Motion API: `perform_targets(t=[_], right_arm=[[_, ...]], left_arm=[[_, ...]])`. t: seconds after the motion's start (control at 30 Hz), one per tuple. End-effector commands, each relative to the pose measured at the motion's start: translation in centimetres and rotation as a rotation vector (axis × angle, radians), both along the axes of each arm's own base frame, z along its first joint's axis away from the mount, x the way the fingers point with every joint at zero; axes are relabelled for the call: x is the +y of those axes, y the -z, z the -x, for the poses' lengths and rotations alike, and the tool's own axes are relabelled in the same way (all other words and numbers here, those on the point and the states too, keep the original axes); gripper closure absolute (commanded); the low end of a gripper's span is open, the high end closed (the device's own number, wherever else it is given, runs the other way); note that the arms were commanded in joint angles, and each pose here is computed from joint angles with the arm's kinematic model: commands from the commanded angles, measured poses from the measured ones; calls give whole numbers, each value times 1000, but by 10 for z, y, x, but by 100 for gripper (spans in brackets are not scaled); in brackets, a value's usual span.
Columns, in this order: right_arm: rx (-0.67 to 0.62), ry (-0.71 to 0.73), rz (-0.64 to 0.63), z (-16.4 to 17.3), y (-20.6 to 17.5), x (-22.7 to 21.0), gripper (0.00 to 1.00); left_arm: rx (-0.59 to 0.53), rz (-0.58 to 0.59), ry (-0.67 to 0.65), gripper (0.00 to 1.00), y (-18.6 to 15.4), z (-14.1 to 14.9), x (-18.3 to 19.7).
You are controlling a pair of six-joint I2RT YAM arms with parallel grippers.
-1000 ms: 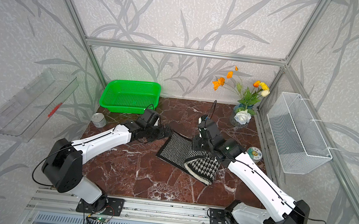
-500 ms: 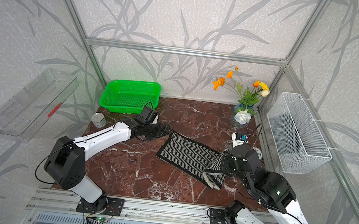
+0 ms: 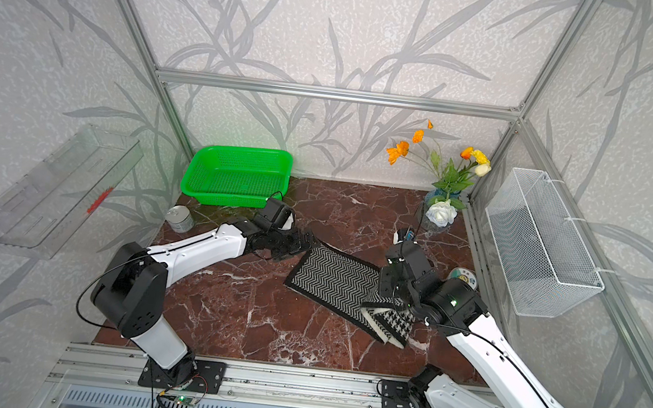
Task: Roll up the scarf and place it into the basket
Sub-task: Fold the scarf at the center of the board.
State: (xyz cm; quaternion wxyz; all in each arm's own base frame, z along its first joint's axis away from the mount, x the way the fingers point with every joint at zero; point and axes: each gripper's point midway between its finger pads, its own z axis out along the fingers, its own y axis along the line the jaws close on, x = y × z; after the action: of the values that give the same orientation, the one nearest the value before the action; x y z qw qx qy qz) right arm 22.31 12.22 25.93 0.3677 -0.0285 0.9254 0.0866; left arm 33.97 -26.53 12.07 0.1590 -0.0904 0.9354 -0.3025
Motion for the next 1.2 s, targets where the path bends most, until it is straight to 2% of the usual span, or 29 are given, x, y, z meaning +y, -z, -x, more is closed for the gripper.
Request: perform_targets(t=[0.0,0.2,0.3,0.63,0.8,1.17], right_arm=[[-107,11,-73,3,-33,-6,95],[-106,1,-59,15,-43,-16,95],[-107,3,-61,17,-41,-18,94],[-127,12,-39,5,-46,-14,93],[-115,6,-36,0,-42,-9,93],[-47,-6,-75,0,-10,4,93]], left_arm=[[-3,-3,71,1,4,11,-29],[57,-117,250,0,26,41,-100],[60,-139,302,0,36,59,-134],[95,-49,489,1,48,131,-233],[104,-10,518,0,48,149,-255],[123,9,515,0,67,144,-267]])
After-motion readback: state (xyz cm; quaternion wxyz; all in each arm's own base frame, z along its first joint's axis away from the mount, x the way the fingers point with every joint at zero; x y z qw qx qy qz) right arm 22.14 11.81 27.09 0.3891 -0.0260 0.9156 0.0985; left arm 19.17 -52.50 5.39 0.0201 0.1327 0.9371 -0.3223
